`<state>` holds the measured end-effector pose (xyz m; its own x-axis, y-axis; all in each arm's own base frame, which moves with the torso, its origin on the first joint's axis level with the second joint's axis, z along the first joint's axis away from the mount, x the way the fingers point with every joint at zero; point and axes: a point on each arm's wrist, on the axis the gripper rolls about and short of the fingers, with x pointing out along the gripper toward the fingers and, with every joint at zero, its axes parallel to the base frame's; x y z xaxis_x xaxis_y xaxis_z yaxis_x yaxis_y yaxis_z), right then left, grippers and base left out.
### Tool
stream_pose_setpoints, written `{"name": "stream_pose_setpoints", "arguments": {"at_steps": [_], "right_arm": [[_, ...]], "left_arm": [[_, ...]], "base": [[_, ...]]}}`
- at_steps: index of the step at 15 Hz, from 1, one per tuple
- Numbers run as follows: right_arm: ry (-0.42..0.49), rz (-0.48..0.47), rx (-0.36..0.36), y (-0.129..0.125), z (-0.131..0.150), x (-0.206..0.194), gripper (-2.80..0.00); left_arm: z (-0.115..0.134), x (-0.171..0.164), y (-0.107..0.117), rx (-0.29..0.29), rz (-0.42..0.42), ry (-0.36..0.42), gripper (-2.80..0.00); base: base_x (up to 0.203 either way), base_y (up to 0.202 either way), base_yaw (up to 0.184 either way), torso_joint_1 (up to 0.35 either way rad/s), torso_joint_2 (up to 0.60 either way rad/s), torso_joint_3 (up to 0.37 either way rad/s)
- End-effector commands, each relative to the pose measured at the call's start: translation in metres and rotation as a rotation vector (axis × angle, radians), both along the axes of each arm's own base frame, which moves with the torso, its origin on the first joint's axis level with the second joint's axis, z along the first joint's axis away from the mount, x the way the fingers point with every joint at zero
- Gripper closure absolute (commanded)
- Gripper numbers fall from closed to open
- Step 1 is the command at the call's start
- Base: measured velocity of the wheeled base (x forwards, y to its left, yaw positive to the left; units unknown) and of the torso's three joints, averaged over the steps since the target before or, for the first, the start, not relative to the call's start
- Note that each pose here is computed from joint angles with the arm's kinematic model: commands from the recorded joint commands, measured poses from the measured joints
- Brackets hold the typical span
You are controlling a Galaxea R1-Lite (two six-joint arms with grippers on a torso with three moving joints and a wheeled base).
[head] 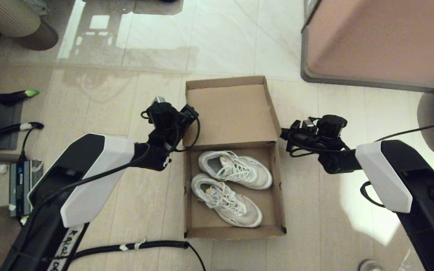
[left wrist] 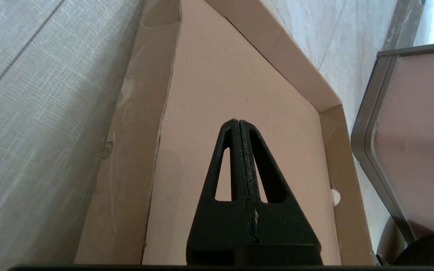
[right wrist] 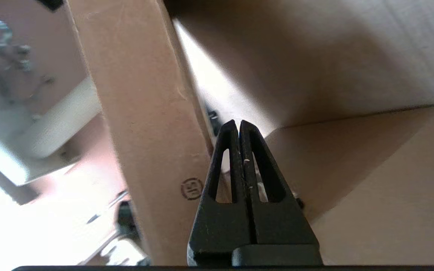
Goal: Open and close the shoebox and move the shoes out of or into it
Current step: Close the shoe box
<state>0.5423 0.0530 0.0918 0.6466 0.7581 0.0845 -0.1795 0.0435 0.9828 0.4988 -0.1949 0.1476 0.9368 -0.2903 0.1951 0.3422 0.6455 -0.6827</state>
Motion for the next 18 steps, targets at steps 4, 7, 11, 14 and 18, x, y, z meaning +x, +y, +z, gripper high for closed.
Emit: {"name": "stream_pose_setpoints", "arguments": {"at_steps": [4,7,11,14,18], "right_arm": [[-0.007,0.032,0.04,0.002,0.007,-0.002,0.0],[-0.02,0.057,0.042,0.003,0.012,-0.003,0.0],[-0.025,0.098,0.039,0.012,0.016,-0.005,0.0],[-0.024,0.112,0.038,0.017,0.015,-0.006,0.0],[-0.02,0.123,0.037,0.022,0.014,-0.006,0.0]], "left_arm": [[-0.002,-0.003,-0.009,-0.004,-0.018,0.002,0.0],[0.002,-0.007,-0.015,-0.008,-0.029,-0.004,0.0],[0.045,-0.022,-0.014,-0.042,-0.036,-0.073,0.0],[0.089,-0.038,-0.004,-0.08,-0.016,-0.138,0.0],[0.108,-0.033,0.034,-0.063,0.071,-0.168,0.0]], "base": [[0.0,0.0,0.0,0.0,0.0,0.0],[0.0,0.0,0.0,0.0,0.0,0.0],[0.0,0.0,0.0,0.0,0.0,0.0],[0.0,0.0,0.0,0.0,0.0,0.0],[0.0,0.0,0.0,0.0,0.0,0.0]]}}
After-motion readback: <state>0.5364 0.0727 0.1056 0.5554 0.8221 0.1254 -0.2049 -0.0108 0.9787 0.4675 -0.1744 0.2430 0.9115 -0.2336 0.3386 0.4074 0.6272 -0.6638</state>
